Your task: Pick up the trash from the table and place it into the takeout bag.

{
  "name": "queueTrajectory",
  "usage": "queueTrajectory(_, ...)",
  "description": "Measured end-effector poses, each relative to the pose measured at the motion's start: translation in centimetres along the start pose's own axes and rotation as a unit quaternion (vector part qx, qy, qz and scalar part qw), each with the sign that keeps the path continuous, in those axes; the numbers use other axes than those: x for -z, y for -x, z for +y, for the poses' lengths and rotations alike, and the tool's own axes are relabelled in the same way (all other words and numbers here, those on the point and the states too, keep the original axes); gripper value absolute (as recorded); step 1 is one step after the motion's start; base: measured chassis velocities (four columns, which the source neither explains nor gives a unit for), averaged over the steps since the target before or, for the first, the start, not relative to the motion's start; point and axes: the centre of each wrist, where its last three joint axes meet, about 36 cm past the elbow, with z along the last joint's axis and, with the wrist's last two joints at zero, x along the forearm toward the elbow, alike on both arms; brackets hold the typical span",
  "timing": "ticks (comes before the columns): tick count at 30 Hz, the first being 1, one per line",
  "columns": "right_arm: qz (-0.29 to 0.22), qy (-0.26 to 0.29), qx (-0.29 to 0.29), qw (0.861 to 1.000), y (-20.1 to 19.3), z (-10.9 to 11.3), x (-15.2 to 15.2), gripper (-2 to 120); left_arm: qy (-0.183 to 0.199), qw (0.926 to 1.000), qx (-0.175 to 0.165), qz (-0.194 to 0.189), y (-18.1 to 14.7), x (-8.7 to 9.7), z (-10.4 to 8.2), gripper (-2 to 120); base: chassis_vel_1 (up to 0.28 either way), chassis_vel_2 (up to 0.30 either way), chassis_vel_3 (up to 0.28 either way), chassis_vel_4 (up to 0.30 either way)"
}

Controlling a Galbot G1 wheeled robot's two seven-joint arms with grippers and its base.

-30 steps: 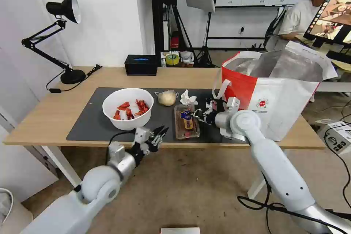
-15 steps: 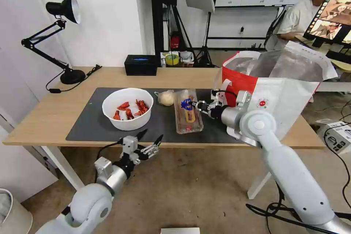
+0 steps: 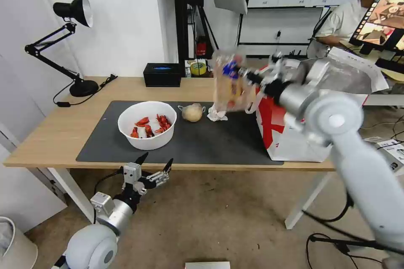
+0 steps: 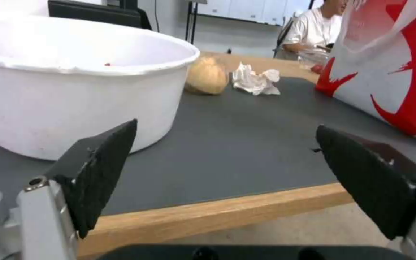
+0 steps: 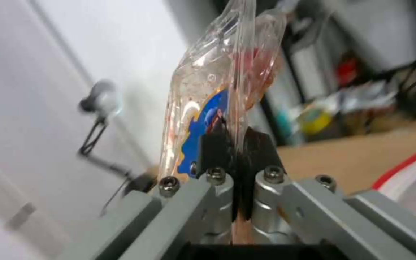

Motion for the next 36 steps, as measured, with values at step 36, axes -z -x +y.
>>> queueTrajectory(36,-0.040,-0.196,-0.231,0.952,-2.5,-7.5,-4.9,0,-0.010,0.9999,0.001,-0.001,-1.2,1.1,-0.7,100,0.000,0.000,0.000,0.000)
